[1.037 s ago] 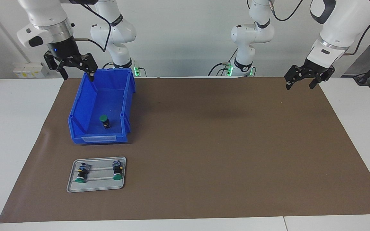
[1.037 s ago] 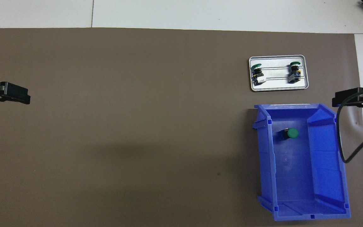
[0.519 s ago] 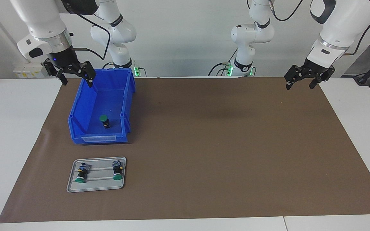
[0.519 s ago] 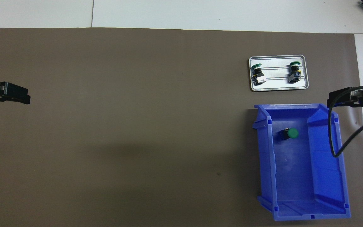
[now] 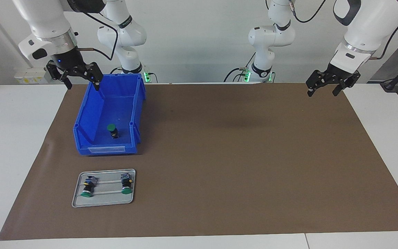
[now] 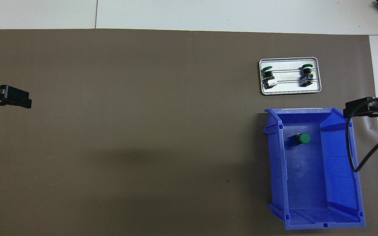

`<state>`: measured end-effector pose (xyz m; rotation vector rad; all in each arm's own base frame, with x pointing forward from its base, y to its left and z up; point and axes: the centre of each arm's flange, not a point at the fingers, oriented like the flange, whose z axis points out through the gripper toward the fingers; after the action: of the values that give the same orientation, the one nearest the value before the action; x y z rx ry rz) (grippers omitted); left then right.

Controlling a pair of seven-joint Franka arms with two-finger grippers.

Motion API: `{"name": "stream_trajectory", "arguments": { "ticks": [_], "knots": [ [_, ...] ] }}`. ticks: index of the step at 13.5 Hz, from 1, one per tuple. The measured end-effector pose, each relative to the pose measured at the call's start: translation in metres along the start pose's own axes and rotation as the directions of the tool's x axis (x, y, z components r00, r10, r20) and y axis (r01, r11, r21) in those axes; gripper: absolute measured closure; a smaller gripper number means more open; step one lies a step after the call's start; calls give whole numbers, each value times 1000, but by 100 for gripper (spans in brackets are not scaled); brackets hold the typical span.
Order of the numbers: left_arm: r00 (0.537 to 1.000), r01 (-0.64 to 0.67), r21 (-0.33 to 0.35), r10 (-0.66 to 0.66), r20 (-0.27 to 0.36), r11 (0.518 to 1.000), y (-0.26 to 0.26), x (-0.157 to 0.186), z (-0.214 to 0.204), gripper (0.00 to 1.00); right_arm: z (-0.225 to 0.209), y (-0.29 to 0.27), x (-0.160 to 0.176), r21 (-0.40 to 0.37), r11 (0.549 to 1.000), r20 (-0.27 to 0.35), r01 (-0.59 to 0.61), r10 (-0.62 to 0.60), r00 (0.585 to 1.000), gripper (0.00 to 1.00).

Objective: Place and press button with both arms

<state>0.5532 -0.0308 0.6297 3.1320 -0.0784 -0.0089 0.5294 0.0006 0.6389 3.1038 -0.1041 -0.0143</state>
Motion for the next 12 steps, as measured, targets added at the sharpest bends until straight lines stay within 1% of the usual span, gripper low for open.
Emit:
{"name": "stream_trajectory", "arguments": {
  "ticks": [3, 6, 12],
  "knots": [
    [1000, 0, 0, 0, 0, 1000, 0, 0, 0, 0, 0, 1, 0, 0, 999, 3, 35, -35, 999, 0],
    [1000, 0, 0, 0, 0, 1000, 0, 0, 0, 0, -3, 13, -1, 1, 1000, 3, 20, -20, 1000, 0],
    [1000, 0, 0, 0, 0, 1000, 0, 0, 0, 0, -3, 10, -1, 1, 1000, 8, 25, -25, 1000, 0]
  ]
}}
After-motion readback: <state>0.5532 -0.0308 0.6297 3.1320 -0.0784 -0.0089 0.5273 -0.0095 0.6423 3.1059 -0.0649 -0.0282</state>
